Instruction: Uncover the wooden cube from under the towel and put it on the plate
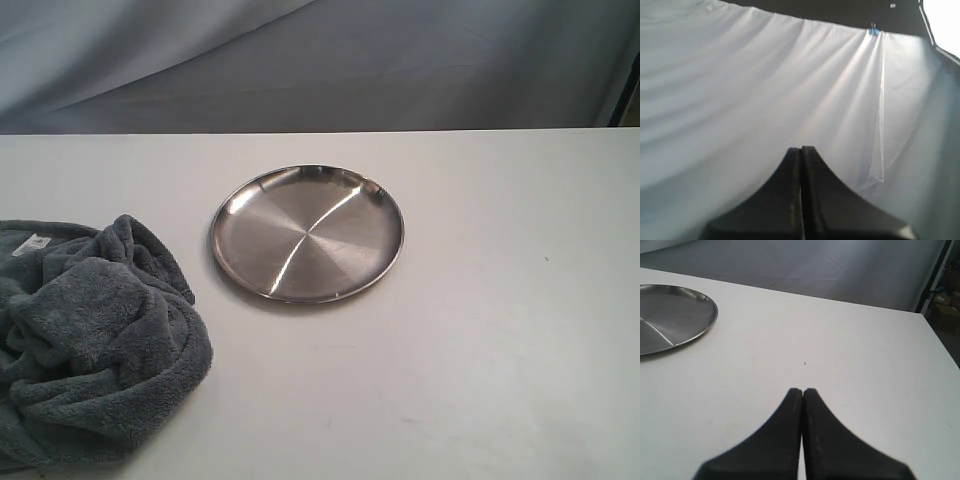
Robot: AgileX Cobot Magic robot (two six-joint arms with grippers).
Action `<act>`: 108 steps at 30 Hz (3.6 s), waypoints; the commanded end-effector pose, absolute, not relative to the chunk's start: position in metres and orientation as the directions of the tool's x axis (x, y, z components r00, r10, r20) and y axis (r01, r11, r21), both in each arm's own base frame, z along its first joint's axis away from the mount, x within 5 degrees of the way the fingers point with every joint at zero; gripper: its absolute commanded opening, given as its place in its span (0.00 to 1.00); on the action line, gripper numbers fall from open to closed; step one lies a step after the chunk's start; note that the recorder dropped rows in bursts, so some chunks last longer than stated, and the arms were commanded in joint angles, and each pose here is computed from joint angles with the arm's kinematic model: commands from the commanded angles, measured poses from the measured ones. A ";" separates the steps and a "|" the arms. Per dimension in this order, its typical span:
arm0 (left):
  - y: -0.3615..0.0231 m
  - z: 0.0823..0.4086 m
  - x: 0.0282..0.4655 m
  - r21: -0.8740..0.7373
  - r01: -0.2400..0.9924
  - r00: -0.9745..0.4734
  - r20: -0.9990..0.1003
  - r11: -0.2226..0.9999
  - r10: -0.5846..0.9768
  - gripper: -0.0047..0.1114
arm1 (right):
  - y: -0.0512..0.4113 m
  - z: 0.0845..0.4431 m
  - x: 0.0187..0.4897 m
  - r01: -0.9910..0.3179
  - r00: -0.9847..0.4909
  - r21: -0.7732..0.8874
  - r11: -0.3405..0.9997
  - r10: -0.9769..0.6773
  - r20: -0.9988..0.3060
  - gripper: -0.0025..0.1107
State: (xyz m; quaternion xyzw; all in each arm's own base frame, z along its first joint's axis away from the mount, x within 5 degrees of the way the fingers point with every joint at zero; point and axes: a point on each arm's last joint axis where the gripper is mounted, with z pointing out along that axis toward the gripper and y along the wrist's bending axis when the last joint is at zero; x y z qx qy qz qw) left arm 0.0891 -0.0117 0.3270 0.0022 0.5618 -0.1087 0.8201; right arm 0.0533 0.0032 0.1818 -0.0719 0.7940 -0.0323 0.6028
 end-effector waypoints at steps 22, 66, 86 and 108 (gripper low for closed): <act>-0.015 0.334 0.175 0.168 0.122 -0.039 -0.984 0.978 0.174 0.04 | 0.003 0.181 0.053 -0.076 -0.257 -0.136 0.988 -0.151 -0.955 0.02; -0.064 0.231 0.235 0.157 0.414 -0.891 -0.132 0.896 0.435 0.04 | 0.003 0.181 0.053 -0.076 -0.257 -0.136 0.988 -0.151 -0.955 0.02; -0.096 0.243 0.272 0.141 0.579 -0.604 -0.587 0.803 0.539 0.04 | 0.003 0.181 0.053 -0.076 -0.257 -0.136 0.988 -0.151 -0.955 0.02; -0.054 0.230 0.243 0.298 0.445 -0.865 -0.103 0.844 0.492 0.04 | 0.003 0.181 0.053 -0.076 -0.257 -0.136 0.988 -0.151 -0.955 0.02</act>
